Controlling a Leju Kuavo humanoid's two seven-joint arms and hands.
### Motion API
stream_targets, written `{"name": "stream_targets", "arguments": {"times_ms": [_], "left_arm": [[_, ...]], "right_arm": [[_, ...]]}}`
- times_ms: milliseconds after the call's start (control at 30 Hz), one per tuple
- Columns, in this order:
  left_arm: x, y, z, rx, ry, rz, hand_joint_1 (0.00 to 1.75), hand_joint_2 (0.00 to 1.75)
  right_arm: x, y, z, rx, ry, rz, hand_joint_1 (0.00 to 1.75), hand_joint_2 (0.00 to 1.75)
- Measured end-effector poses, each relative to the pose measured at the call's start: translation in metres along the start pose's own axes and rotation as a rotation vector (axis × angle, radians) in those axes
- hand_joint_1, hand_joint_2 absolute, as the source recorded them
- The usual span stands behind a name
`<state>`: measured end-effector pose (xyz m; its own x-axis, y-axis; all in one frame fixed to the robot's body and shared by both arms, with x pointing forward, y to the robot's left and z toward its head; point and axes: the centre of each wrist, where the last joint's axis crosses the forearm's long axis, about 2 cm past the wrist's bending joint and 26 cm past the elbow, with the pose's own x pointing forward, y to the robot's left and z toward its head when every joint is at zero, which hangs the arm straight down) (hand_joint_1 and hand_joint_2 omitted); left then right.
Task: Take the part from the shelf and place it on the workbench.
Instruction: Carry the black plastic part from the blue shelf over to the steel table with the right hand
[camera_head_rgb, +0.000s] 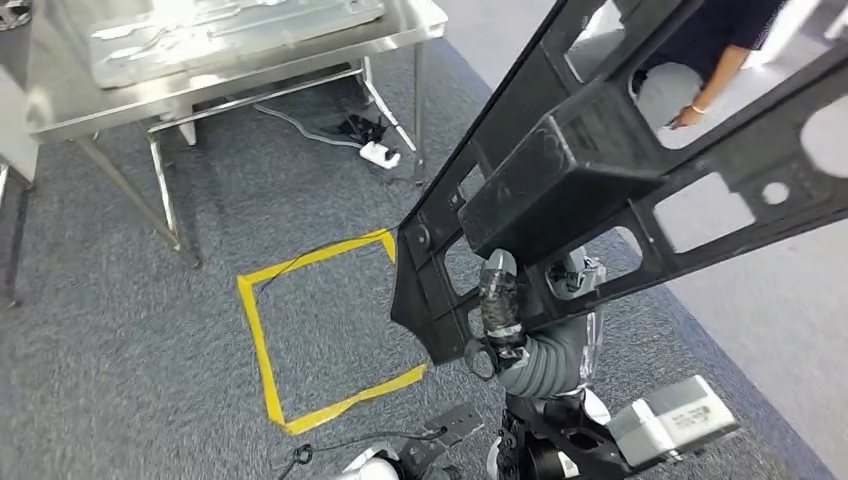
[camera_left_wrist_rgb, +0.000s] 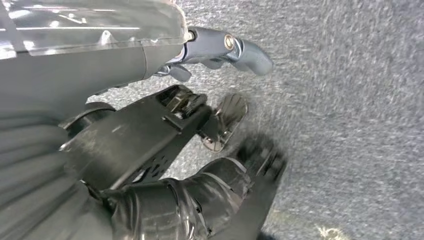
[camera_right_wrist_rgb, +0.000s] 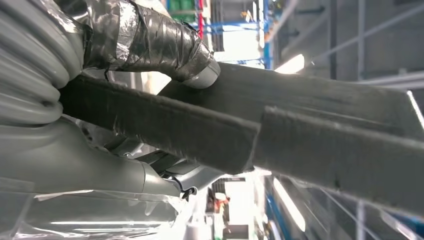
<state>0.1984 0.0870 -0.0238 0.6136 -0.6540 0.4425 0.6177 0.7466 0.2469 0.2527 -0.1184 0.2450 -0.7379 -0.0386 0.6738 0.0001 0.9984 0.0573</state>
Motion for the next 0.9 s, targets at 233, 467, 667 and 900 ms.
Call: {"name": "stream_targets", "arguments": {"times_ms": [233,467,667,900], "left_arm": [[0.007,0.002,0.0,-0.035,-0.047,-0.047,0.0,1.75],[0.054,0.023,0.019,-0.115,-0.112,-0.293,0.0,1.75],[0.03,0.022,0.021,-0.111,-0.175,-0.281,0.0,1.75],[-0.135,0.04,-0.003,-0.094,-0.156,-0.245,0.0,1.75]], "right_arm": [[-0.001,-0.004,0.005,0.007,0.025,0.036,1.75,1.75],[0.007,-0.037,0.022,-0.049,0.054,0.171,1.75,1.75],[0.012,-0.05,0.021,-0.09,0.022,0.151,1.75,1.75],[0.019,-0.052,0.003,-0.102,-0.104,0.066,1.75,1.75]]}}
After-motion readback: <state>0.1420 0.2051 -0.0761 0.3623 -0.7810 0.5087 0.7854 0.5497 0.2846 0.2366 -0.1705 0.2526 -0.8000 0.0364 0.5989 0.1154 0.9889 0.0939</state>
